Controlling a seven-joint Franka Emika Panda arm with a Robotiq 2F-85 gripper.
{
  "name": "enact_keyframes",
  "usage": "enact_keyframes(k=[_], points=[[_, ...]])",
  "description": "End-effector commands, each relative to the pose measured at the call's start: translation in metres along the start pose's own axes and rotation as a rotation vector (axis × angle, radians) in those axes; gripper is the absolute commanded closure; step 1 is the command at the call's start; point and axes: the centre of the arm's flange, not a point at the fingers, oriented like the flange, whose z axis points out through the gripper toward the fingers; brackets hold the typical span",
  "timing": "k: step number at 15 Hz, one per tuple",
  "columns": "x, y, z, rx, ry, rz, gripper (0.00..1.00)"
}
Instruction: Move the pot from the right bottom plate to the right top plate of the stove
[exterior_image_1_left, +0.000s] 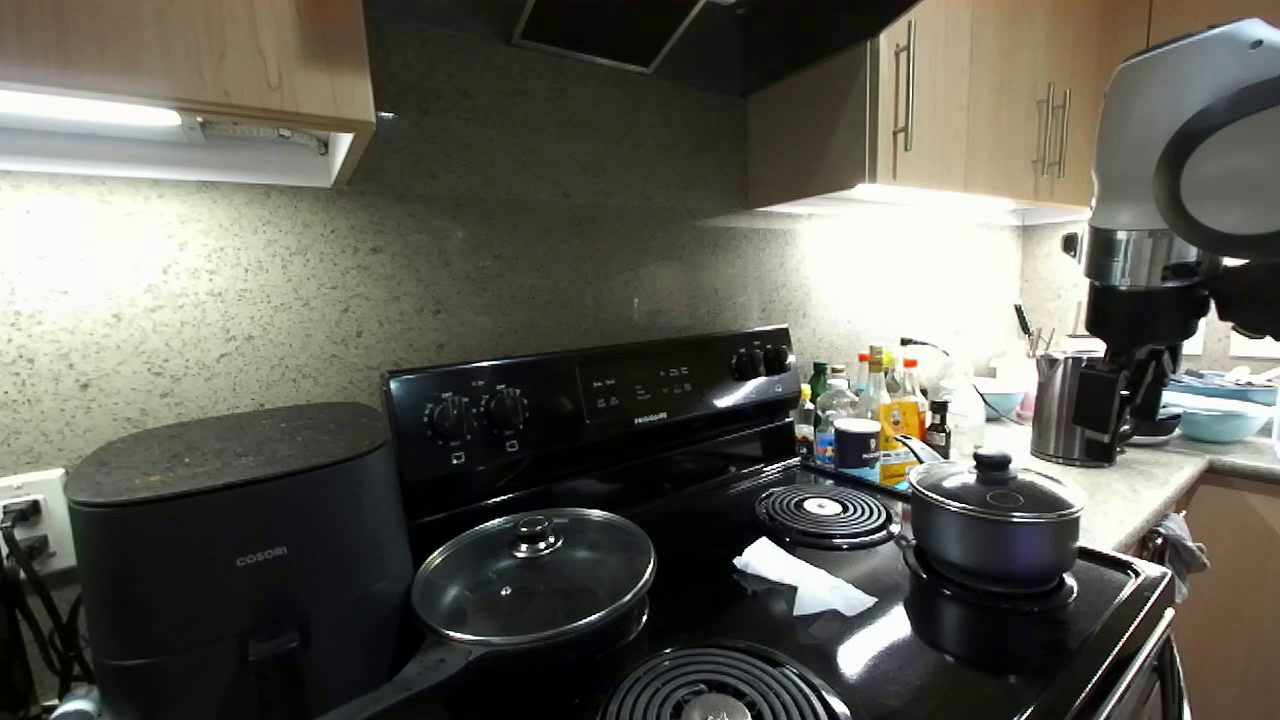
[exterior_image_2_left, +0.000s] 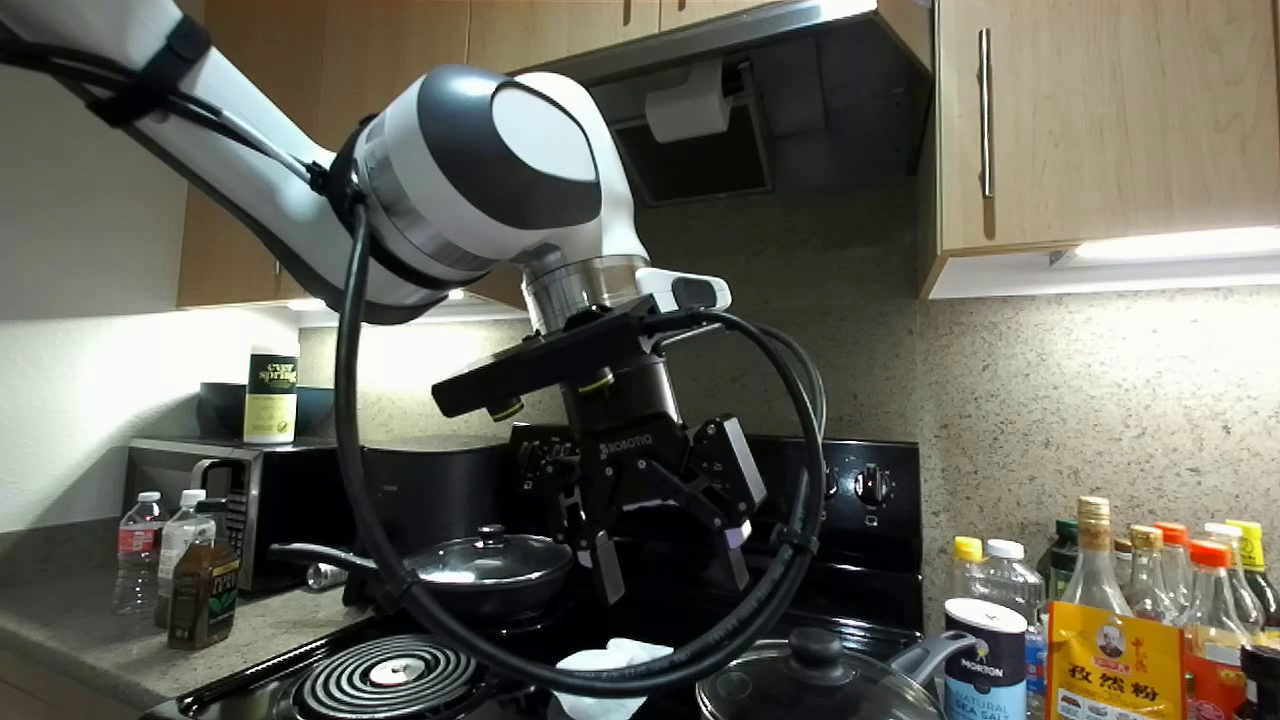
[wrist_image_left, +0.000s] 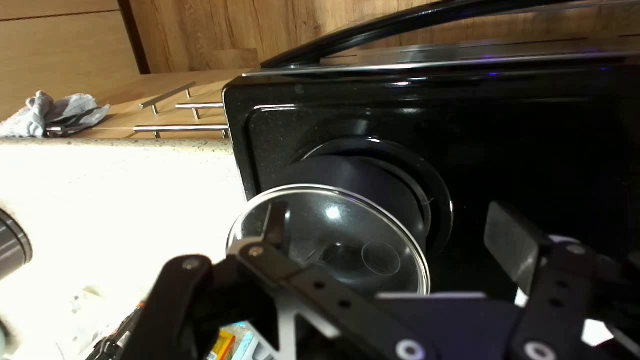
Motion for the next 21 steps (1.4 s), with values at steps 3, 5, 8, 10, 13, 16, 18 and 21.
enact_keyframes(k=[3,5,8,10,13,16,18,21], points=[[0.016,-0.004,-0.006,-0.016,0.009,-0.008,0.0],[0.05,0.0,-0.016,-0.022,-0.003,-0.019,0.0],[0.104,0.01,-0.028,-0.049,-0.009,-0.006,0.0],[0.132,0.016,-0.031,-0.087,-0.005,0.027,0.0],[0.118,0.013,-0.033,-0.062,0.024,0.017,0.0],[0.134,0.016,-0.026,-0.064,0.009,0.02,0.0],[0.134,0.016,-0.026,-0.064,0.009,0.02,0.0],[0.15,0.019,-0.018,-0.067,0.023,0.063,0.0]])
